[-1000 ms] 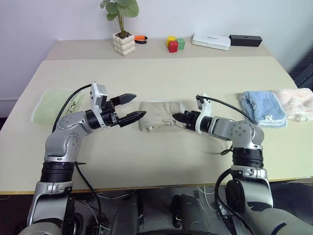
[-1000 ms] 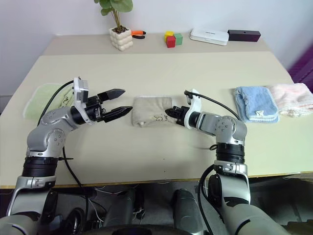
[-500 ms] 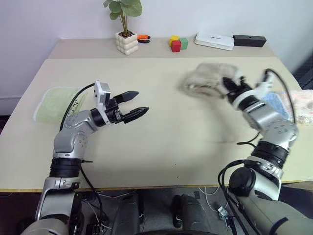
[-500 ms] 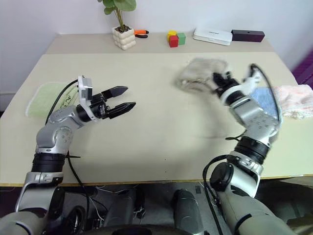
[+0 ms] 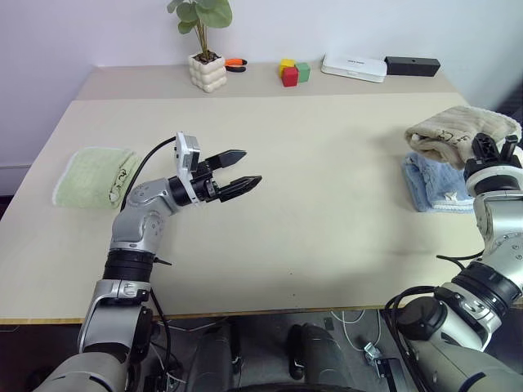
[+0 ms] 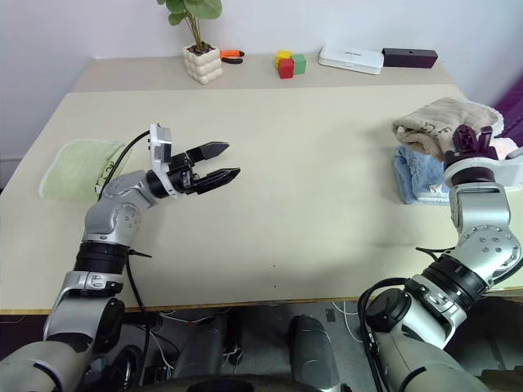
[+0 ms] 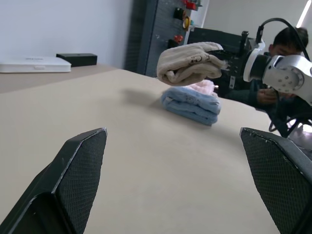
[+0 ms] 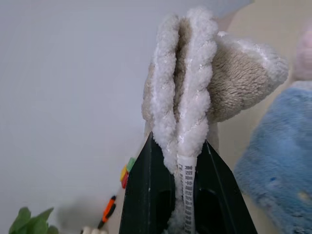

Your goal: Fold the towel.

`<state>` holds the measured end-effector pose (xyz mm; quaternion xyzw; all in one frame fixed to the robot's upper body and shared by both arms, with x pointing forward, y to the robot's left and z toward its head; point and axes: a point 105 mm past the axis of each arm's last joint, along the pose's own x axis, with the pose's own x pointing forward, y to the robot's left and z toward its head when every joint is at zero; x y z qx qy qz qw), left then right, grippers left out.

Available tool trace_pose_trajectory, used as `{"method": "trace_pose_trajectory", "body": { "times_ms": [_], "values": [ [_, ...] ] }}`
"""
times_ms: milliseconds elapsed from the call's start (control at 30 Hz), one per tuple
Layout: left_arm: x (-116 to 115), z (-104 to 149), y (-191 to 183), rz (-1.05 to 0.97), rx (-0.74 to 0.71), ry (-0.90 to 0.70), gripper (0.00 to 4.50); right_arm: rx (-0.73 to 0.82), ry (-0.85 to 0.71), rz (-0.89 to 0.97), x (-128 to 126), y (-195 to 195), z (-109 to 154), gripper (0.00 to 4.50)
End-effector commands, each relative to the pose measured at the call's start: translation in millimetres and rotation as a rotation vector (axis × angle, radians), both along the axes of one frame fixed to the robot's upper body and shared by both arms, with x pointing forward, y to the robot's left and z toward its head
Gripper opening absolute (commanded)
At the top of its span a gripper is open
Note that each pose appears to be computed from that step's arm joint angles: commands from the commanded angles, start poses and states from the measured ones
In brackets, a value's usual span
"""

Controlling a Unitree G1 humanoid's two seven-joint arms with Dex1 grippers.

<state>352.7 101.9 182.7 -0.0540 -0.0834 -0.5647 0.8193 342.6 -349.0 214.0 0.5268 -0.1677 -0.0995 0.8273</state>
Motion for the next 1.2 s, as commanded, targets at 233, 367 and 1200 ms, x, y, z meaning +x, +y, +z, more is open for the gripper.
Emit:
{"method": "trace_pose_trajectory", "body": {
  "times_ms": [233,367,1200],
  "values": [
    [-6.9,13.5,1.6,-0.032,0.031,-0.077,4.5,0.096,0.025,-0.086,-7.8,-10.5,-23.6,0.05],
    [-12.4,6.4,6.6,-0.047,0.11,-0.104,4.5,0.121,0.105,-0.087,-7.9,-6.9,-53.9,0.05],
    [-10.8,-1.3,3.4,-0.038,0.156,-0.135,4.5,-0.072,0.271,-0.194,-17.4,-13.9,-70.5,3.02]
  ]
}}
